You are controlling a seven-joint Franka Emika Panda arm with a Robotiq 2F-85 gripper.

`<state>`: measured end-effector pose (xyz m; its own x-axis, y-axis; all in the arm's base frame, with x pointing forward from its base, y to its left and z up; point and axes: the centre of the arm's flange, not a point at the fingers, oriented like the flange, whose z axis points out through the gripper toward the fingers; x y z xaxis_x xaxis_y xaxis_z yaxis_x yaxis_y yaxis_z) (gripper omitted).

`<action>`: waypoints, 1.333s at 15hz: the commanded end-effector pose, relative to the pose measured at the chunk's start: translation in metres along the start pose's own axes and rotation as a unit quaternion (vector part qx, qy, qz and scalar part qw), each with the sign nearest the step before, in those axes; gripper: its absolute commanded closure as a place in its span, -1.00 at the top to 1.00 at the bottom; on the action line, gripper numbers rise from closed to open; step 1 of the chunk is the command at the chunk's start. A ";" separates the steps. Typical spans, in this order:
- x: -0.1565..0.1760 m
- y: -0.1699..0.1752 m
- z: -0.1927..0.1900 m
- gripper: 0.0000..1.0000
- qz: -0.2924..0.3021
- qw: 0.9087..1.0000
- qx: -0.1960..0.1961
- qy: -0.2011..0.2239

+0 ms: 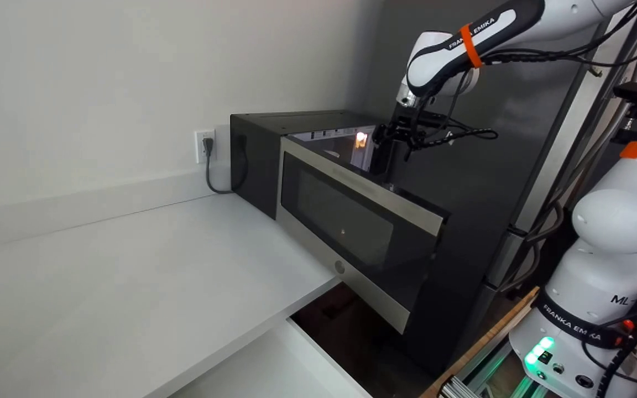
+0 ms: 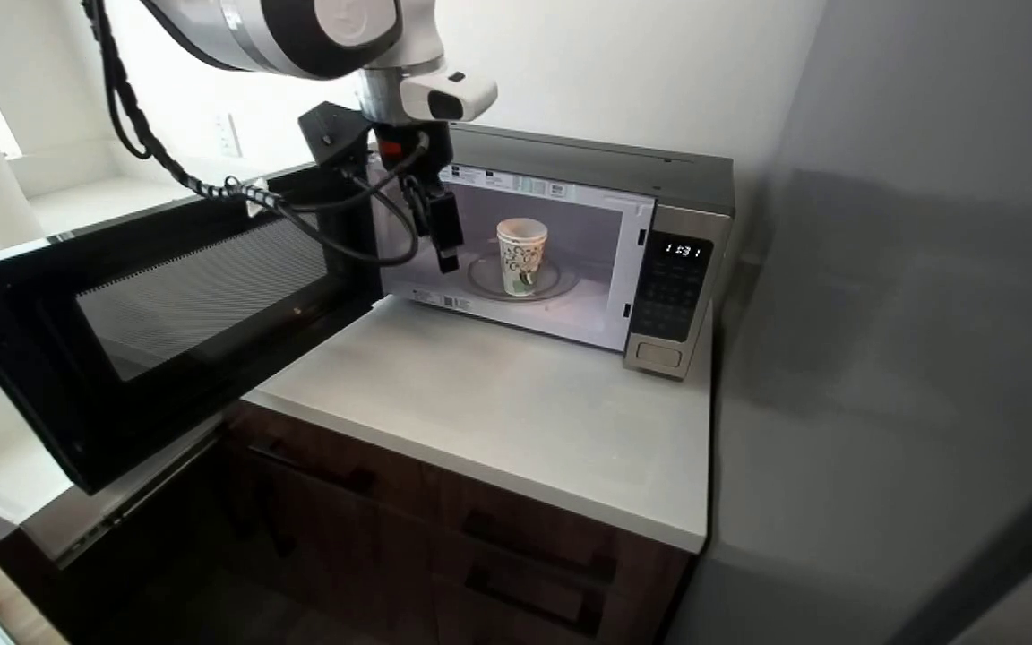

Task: Take the cup out of the microwave

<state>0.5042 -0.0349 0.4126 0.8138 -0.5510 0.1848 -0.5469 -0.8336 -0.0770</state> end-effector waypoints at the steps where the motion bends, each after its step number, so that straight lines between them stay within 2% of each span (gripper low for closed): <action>1: 0.030 -0.009 0.036 1.00 0.075 0.995 0.063 0.008; 5: 0.052 -0.013 0.066 1.00 0.152 0.977 0.149 0.032; 9: 0.064 -0.024 0.085 1.00 0.186 0.962 0.187 0.066; 11: 0.069 -0.028 0.094 1.00 0.198 0.959 0.196 0.049; 12: 0.058 -0.026 0.078 1.00 0.190 0.964 0.181 0.052; 19: 0.065 -0.028 0.083 1.00 0.193 0.963 0.178 0.056; 20: 0.070 -0.031 0.090 1.00 0.204 0.961 0.179 0.044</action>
<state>0.5844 -0.0496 0.3478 0.5346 -0.8269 0.1743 -0.6808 -0.5437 -0.4908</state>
